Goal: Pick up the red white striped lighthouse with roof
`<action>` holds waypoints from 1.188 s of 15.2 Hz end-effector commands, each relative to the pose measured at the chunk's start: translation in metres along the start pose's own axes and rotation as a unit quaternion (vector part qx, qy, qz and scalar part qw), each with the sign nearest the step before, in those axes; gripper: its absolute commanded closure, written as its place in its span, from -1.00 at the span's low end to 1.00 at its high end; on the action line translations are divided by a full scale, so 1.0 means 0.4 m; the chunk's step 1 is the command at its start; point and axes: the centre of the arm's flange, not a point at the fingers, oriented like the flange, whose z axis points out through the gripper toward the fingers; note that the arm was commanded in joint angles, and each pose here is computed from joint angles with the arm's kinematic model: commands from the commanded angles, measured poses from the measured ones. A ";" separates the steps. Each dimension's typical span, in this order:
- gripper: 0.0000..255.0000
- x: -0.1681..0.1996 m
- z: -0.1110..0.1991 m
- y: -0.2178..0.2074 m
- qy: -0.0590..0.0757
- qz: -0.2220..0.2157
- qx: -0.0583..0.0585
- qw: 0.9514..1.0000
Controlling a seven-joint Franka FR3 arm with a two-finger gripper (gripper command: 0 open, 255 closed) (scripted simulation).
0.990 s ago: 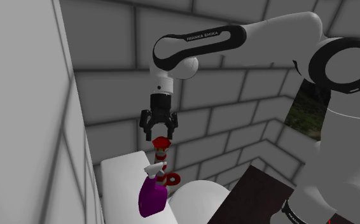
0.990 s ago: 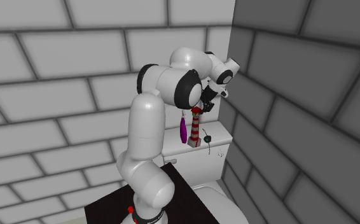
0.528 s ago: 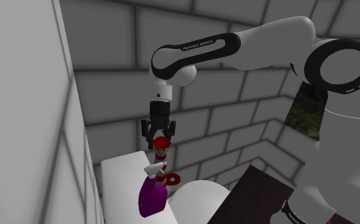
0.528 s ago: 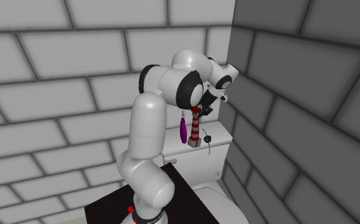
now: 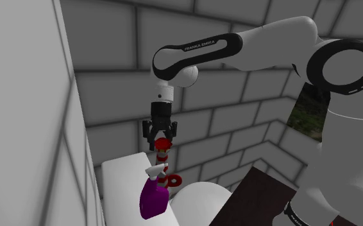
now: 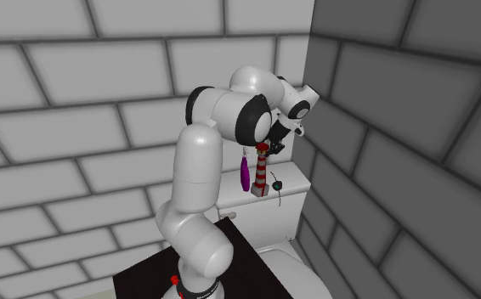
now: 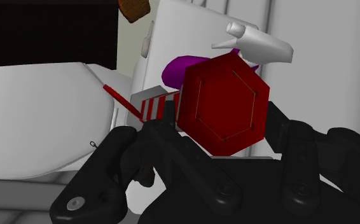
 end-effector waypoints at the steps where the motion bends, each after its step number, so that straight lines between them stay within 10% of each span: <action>1: 1.00 -0.002 0.005 0.000 -0.001 0.000 0.000 1.000; 18: 1.00 -0.089 -0.165 -0.060 -0.001 0.000 0.000 1.000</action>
